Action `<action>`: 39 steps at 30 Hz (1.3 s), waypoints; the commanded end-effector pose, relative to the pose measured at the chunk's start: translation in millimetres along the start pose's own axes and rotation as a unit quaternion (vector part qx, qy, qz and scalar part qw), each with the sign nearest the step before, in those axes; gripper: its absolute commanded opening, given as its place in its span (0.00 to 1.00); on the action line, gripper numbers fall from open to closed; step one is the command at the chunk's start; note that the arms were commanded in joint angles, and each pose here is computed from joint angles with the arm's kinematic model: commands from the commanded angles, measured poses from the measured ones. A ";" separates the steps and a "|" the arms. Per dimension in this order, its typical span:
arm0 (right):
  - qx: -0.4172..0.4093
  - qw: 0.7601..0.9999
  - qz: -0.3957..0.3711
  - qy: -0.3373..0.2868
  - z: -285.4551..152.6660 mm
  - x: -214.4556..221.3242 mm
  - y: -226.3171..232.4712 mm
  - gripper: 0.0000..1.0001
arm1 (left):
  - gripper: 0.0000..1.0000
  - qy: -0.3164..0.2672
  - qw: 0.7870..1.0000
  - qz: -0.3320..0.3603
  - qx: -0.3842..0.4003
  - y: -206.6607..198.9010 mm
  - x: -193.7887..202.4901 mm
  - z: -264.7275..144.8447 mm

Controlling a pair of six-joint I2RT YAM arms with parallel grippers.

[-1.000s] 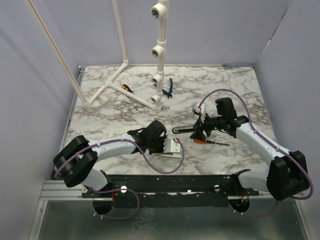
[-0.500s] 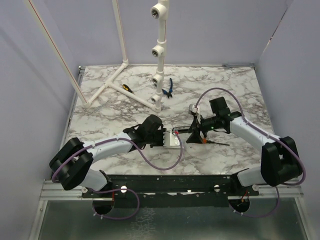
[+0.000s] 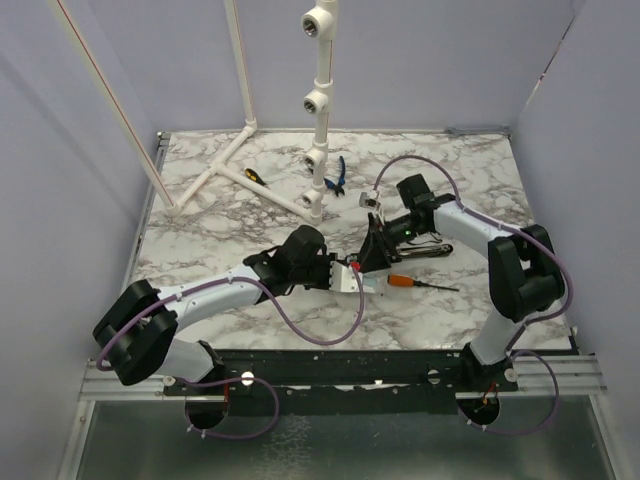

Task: Load the staples into the stapler
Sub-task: Pick up the stapler from the center of the board.

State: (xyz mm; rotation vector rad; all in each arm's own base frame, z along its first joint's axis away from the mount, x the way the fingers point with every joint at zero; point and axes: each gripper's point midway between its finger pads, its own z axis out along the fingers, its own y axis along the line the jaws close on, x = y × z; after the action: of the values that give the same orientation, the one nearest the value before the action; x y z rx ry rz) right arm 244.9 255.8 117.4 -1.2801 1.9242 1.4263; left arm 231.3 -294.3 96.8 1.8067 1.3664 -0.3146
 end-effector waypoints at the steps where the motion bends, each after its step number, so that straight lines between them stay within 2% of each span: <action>1: -0.069 0.995 0.061 0.024 12.7 13.9 17.4 0.65 | 0.00 -0.029 0.999 0.032 -0.012 16.3 -25.0 1.5; 8: -0.103 0.991 0.079 0.034 24.9 22.2 21.9 0.59 | 0.00 -0.021 0.999 0.048 -0.006 18.2 -29.8 5.3; 15: -0.119 0.987 0.105 0.034 31.9 21.1 19.2 0.49 | 0.00 -0.015 0.998 0.062 0.000 18.7 -33.3 10.3; 22: -0.134 0.983 0.119 0.030 34.0 22.3 20.1 0.30 | 0.00 -0.008 0.998 0.068 0.005 17.6 -31.5 14.2; 24: -0.136 0.983 0.120 0.029 34.1 21.4 20.1 0.21 | 0.00 -0.006 0.998 0.069 0.007 15.6 -29.8 15.4; 25: -0.135 0.983 0.119 0.029 34.1 21.2 19.6 0.13 | 0.00 -0.005 0.998 0.067 0.009 14.3 -28.6 15.7; 26: -0.132 0.984 0.116 0.030 33.6 20.7 19.0 0.05 | 0.09 -0.004 0.998 0.063 0.009 13.7 -27.7 15.4; 27: -0.127 0.985 0.112 0.032 33.0 20.9 18.2 0.01 | 0.22 -0.002 0.998 0.058 0.011 11.4 -26.0 15.2; 28: -0.119 0.987 0.106 0.032 31.7 20.1 16.8 0.01 | 0.40 -0.002 0.999 0.053 0.013 9.1 -24.6 14.3; 29: -0.110 0.988 0.099 0.031 30.0 19.7 16.1 0.01 | 0.53 -0.002 0.999 0.047 0.014 7.2 -23.5 12.3; 31: -0.088 0.993 0.077 0.026 25.5 17.4 13.5 0.01 | 0.67 -0.008 0.999 0.031 0.021 1.8 -19.2 9.7; 35: -0.027 0.999 0.014 0.026 13.7 12.6 8.8 0.01 | 0.81 -0.031 0.999 -0.018 0.026 5.0 -15.0 0.2; 39: 0.051 0.996 -0.067 0.021 -1.4 0.3 4.1 0.01 | 0.85 -0.070 0.993 -0.083 0.046 10.9 -19.1 -6.4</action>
State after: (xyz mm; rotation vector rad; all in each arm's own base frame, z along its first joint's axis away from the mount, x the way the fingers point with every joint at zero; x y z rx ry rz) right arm 215.4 259.4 103.7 -1.3398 1.9871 1.5039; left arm 242.9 -301.3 104.7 1.7998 1.3792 -0.3639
